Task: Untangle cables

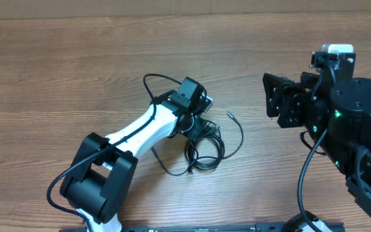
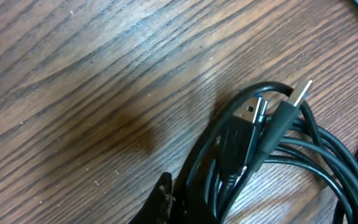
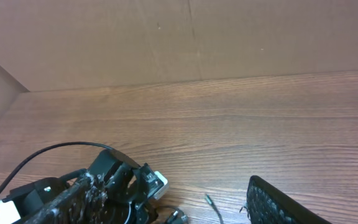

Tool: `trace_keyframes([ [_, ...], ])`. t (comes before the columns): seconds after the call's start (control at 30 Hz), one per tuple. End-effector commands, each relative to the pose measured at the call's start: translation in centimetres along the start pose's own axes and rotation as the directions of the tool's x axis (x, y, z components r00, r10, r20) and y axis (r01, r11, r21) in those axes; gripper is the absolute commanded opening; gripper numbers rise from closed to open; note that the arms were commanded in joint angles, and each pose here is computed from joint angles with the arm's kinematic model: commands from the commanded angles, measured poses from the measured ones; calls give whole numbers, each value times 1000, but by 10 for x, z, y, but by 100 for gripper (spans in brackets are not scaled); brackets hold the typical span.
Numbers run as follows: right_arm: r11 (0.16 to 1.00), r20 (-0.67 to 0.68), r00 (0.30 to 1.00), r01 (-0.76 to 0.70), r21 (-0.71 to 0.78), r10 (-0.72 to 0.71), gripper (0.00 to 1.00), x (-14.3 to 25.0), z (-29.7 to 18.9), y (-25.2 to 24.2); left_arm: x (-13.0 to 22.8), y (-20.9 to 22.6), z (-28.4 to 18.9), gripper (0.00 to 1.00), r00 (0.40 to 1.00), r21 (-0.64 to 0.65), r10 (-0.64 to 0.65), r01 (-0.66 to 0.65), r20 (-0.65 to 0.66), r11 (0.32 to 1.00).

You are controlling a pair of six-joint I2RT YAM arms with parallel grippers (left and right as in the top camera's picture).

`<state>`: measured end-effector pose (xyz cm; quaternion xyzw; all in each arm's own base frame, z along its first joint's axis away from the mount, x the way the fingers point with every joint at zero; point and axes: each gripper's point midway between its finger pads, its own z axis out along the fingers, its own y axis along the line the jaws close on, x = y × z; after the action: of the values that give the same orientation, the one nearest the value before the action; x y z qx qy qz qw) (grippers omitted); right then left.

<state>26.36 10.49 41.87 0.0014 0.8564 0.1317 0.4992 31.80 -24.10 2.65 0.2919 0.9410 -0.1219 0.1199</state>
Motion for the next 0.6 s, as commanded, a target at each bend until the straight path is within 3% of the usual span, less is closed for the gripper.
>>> trace_keyframes([
  [0.0, 1000, 9, 1000, -2, -3, 2, 72, -2, -2, 0, -8, -3, -11, 4, 1000, 0, 1, -1, 8, 1000],
  [0.13, 1000, 10, 1000, -2, -3, 2, 72, -3, -2, 0, -46, 1, -79, 4, 995, -12, -41, 43, 89, 999],
  [0.3, 1000, -17, 1000, 4, 7, -4, 72, 1, 8, 1, -105, -14, -237, 4, 945, -27, -34, 45, 324, 999],
  [0.4, 1000, -51, 999, 12, 12, -12, 71, 7, 18, 3, -113, -25, -304, 4, 904, -18, -48, 61, 424, 998],
  [0.57, 999, -109, 994, 26, 23, -23, 65, 16, 40, 7, -105, -38, -371, 4, 855, 3, -70, 80, 514, 997],
])
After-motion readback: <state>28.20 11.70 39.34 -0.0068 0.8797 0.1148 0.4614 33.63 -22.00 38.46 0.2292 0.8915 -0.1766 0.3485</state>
